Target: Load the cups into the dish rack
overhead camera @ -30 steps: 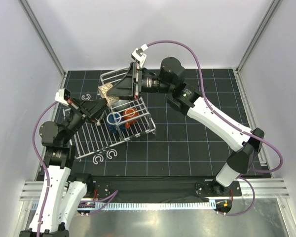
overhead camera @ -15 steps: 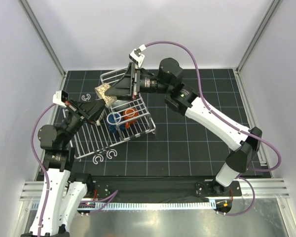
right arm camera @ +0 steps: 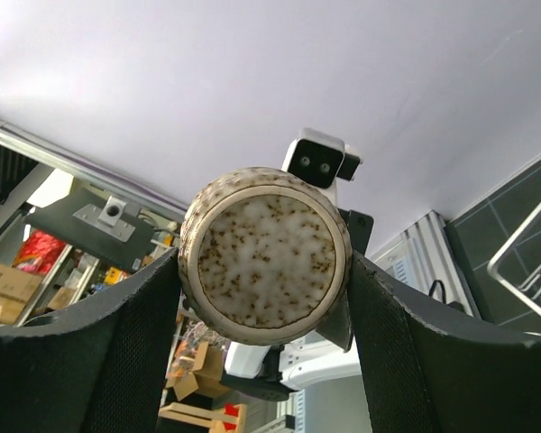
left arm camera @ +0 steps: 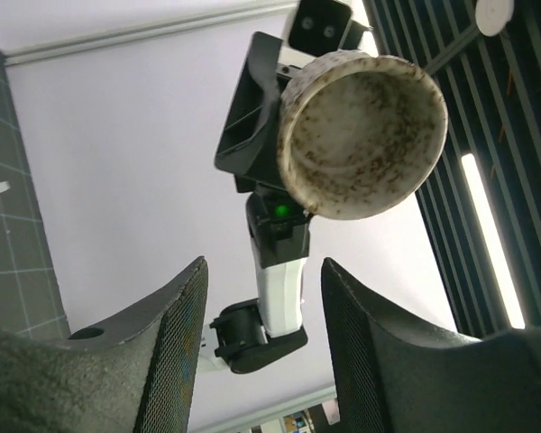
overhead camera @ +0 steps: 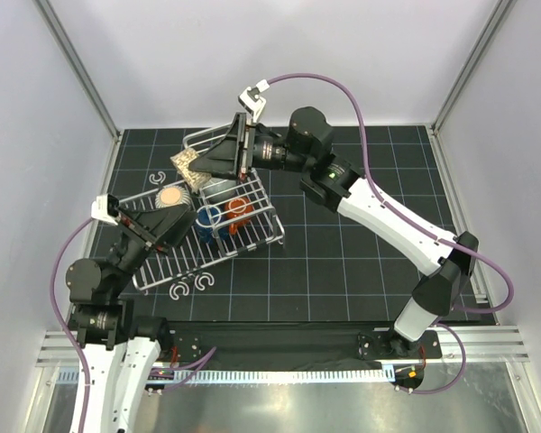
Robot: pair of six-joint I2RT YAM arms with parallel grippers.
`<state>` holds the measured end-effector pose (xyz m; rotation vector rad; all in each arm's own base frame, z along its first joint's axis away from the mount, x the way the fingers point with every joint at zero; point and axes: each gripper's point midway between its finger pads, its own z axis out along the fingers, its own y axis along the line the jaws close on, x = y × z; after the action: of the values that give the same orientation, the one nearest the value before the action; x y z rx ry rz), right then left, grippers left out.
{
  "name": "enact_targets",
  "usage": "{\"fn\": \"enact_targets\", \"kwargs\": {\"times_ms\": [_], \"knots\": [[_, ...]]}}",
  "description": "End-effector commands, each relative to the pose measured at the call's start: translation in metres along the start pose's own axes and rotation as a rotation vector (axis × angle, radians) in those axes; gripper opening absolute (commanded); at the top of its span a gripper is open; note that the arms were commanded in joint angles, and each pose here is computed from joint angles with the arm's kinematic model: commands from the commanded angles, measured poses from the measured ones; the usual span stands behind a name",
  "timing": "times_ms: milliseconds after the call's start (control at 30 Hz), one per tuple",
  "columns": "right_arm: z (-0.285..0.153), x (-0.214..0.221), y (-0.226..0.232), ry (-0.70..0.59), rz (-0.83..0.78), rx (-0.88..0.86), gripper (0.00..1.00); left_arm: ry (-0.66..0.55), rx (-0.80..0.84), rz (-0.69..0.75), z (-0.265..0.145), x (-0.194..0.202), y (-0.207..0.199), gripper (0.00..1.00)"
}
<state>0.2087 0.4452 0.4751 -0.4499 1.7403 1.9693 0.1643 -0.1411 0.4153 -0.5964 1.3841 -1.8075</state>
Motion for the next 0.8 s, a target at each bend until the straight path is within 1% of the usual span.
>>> {"fn": "enact_targets", "kwargs": {"times_ms": [0, 33, 67, 100, 133, 167, 200, 233, 267, 300, 333, 367, 400, 433, 467, 500, 533, 567, 600, 633, 667, 700, 733, 767], "knots": [[-0.009, -0.013, 0.03, -0.073, -0.11, -0.033, 0.04, -0.055, -0.08, -0.005, -0.006, -0.006, 0.02, 0.51], [-0.008, -0.015, 0.027, -0.086, -0.147, -0.013, 0.04, -0.062, -0.059, 0.026, -0.01, -0.003, 0.009, 0.5], [-0.008, -0.015, 0.023, -0.08, -0.162, 0.02, 0.04, -0.076, -0.094, 0.028, -0.013, -0.003, 0.014, 0.48], [-0.006, -0.012, 0.02, -0.073, -0.179, 0.047, 0.04, -0.086, -0.103, 0.097, -0.015, -0.004, 0.012, 0.46], [-0.004, -0.015, 0.012, -0.082, -0.246, 0.085, 0.04, -0.091, -0.079, 0.157, -0.018, -0.001, -0.011, 0.45], [-0.002, -0.013, 0.002, -0.064, -0.257, 0.139, 0.04, -0.098, -0.127, 0.181, -0.021, -0.002, -0.008, 0.45], [0.001, -0.009, -0.002, -0.05, -0.28, 0.165, 0.04, -0.11, -0.137, 0.304, -0.023, -0.003, -0.017, 0.45], [0.004, -0.007, -0.009, -0.039, -0.309, 0.196, 0.04, -0.12, -0.111, 0.381, -0.027, -0.001, -0.047, 0.46], [0.005, -0.009, -0.023, -0.039, -0.359, 0.262, 0.04, -0.131, -0.109, 0.451, -0.031, 0.0, -0.06, 0.47], [0.006, -0.008, -0.03, -0.035, -0.388, 0.293, 0.04, -0.155, -0.167, 0.481, -0.037, -0.003, -0.058, 0.48], [0.01, -0.003, -0.034, -0.028, -0.414, 0.316, 0.04, -0.172, -0.184, 0.569, -0.042, -0.006, -0.064, 0.5], [0.008, -0.007, -0.042, -0.037, -0.479, 0.371, 0.04, -0.213, -0.164, 0.619, -0.053, -0.004, -0.087, 0.52], [0.015, -0.003, -0.056, -0.019, -0.495, 0.406, 0.04, -0.238, -0.206, 0.629, -0.061, -0.006, -0.083, 0.54], [0.018, 0.0, -0.061, -0.009, -0.511, 0.421, 0.04, -0.308, -0.232, 0.662, -0.07, -0.015, -0.087, 0.56], [0.024, 0.007, -0.061, 0.012, -0.55, 0.424, 0.04, -0.349, -0.221, 0.676, -0.082, -0.014, -0.096, 0.61], [0.03, 0.01, -0.074, 0.016, -0.569, 0.465, 0.04, -0.375, -0.243, 0.678, -0.09, -0.016, -0.094, 0.62], [0.035, 0.015, -0.08, 0.026, -0.591, 0.482, 0.04, -0.425, -0.257, 0.688, -0.097, -0.022, -0.095, 0.64], [0.042, 0.023, -0.077, 0.038, -0.614, 0.486, 0.04, -0.451, -0.26, 0.694, -0.104, -0.022, -0.097, 0.69], [0.049, 0.028, -0.092, 0.054, -0.657, 0.525, 0.04, -0.488, -0.262, 0.699, -0.113, -0.023, -0.102, 0.71], [0.053, 0.032, -0.099, 0.063, -0.678, 0.543, 0.04, -0.537, -0.302, 0.708, -0.121, -0.031, -0.099, 0.72], [0.062, 0.043, -0.092, 0.079, -0.698, 0.523, 0.04, -0.562, -0.319, 0.717, -0.128, -0.033, -0.099, 0.74], [0.066, 0.043, -0.1, 0.076, -0.731, 0.558, 0.04, -0.585, -0.322, 0.729, -0.135, -0.033, -0.104, 0.75], [0.072, 0.049, -0.116, 0.089, -0.739, 0.594, 0.04, -0.589, -0.36, 0.737, -0.141, -0.033, -0.1, 0.75], [0.078, 0.051, -0.118, 0.088, -0.753, 0.595, 0.04, -0.594, -0.387, 0.771, -0.145, -0.035, -0.098, 0.75]]}}
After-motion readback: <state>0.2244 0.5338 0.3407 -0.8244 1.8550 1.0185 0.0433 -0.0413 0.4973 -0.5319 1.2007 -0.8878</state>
